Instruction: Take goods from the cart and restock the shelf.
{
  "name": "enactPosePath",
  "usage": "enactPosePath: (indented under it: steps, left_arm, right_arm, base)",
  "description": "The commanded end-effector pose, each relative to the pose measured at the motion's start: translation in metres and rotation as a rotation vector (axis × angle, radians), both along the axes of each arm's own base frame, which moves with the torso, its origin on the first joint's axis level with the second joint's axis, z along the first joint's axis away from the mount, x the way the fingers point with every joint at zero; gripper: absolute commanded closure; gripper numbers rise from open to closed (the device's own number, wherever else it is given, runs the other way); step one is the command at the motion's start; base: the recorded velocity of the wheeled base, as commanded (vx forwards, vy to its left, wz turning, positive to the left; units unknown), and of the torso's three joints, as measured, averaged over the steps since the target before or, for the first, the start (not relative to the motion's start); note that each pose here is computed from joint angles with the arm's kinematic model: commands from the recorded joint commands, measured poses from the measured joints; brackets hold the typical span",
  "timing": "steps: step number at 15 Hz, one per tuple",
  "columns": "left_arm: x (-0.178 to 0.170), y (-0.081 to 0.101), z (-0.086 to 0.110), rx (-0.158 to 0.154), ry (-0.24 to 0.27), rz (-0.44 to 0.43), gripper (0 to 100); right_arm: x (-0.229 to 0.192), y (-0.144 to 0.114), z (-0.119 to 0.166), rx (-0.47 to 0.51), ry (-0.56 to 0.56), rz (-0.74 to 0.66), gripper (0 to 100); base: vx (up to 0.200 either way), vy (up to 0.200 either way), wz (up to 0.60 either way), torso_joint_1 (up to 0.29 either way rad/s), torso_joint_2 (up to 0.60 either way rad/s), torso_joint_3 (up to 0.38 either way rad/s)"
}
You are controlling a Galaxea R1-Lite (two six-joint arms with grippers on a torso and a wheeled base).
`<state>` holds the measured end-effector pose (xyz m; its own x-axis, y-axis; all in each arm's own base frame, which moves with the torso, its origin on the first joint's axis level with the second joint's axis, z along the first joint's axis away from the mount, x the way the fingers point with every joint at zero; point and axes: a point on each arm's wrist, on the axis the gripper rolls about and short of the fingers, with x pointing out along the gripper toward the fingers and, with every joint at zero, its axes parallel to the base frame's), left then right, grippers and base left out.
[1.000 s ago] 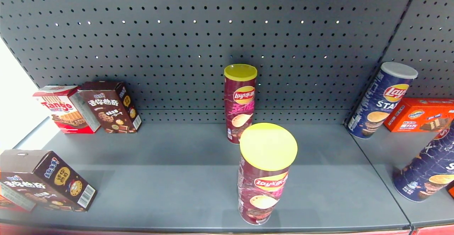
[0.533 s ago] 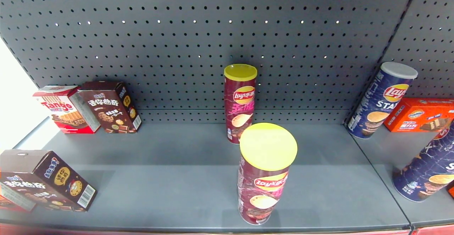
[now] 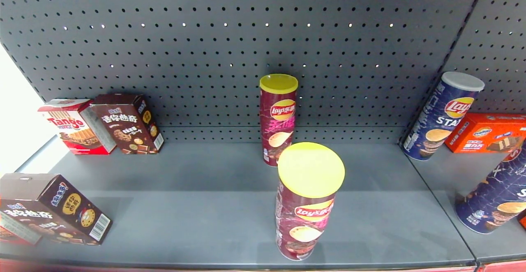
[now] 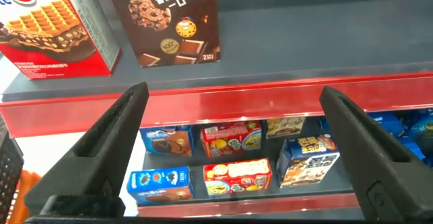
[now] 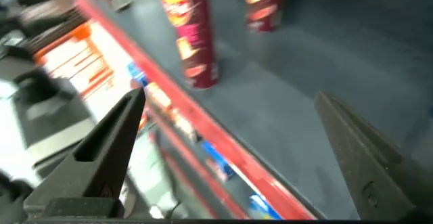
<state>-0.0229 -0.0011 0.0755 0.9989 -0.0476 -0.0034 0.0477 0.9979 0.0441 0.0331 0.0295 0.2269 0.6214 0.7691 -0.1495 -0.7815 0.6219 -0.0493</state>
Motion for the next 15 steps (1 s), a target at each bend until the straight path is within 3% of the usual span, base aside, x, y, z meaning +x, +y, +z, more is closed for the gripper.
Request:
enactPosePath:
  steps: [1,8,15]
  left_arm:
    - [0.0,0.0,0.0,0.0,0.004,0.0,0]
    - [0.0,0.0,0.0,-0.001,0.004,0.0,0]
    - [0.0,0.0,0.0,-0.003,0.003,0.002,0]
  right_arm:
    - [0.018,0.019,-0.005,-0.064,0.069,0.083,0]
    - [0.044,0.048,-0.026,-0.156,0.169,0.14,0]
    - [0.084,0.082,-0.054,-0.257,0.242,0.026,0]
  base:
    - [0.0,0.0,0.0,0.0,0.0,0.0]
    - [0.0,0.0,0.0,0.0,0.0,0.0]
    - [0.0,0.0,0.0,0.0,0.0,0.0]
